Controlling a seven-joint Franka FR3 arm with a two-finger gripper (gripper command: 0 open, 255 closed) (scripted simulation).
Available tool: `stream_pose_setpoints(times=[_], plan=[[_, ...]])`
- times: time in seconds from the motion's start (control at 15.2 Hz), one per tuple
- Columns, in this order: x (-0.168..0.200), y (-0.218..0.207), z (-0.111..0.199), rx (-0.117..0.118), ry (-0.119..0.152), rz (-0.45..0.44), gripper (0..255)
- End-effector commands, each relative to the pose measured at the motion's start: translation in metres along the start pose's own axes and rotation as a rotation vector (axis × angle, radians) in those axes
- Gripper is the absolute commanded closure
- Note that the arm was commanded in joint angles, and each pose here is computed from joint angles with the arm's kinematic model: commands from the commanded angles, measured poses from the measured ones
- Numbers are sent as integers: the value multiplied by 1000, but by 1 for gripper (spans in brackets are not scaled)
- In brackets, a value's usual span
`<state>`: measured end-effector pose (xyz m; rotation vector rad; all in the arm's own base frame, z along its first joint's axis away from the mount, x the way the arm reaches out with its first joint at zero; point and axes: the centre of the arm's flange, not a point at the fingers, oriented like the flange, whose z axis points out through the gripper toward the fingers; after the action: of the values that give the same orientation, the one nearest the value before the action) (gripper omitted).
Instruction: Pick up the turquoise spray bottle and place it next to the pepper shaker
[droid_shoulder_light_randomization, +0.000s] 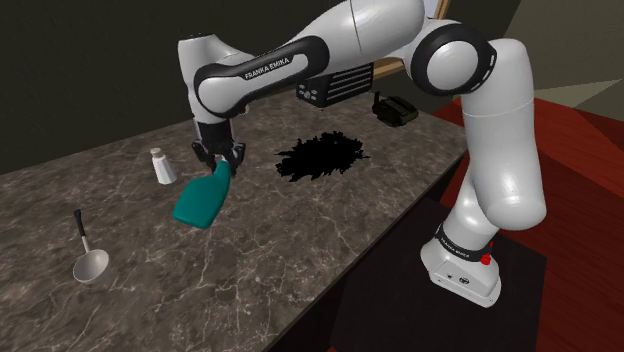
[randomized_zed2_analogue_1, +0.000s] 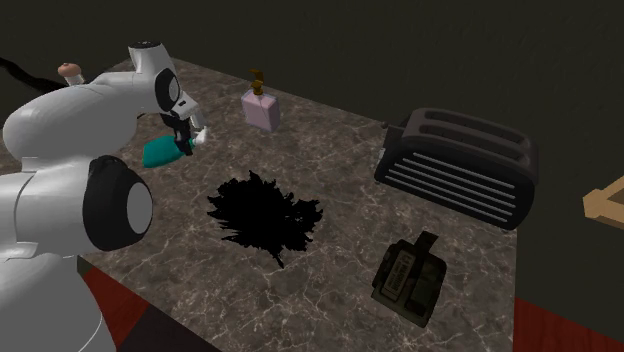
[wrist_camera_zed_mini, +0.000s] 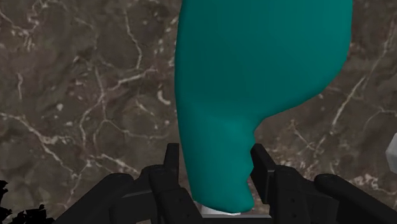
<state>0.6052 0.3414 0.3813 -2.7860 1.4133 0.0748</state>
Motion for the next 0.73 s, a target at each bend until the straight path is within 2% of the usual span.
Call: stream_pose_setpoints(times=[0.0, 0.33, 0.66], plan=[[1, 1, 11, 0, 0, 0, 255], [2, 0, 36, 0, 0, 0, 255], [2, 0, 36, 0, 0, 0, 255]])
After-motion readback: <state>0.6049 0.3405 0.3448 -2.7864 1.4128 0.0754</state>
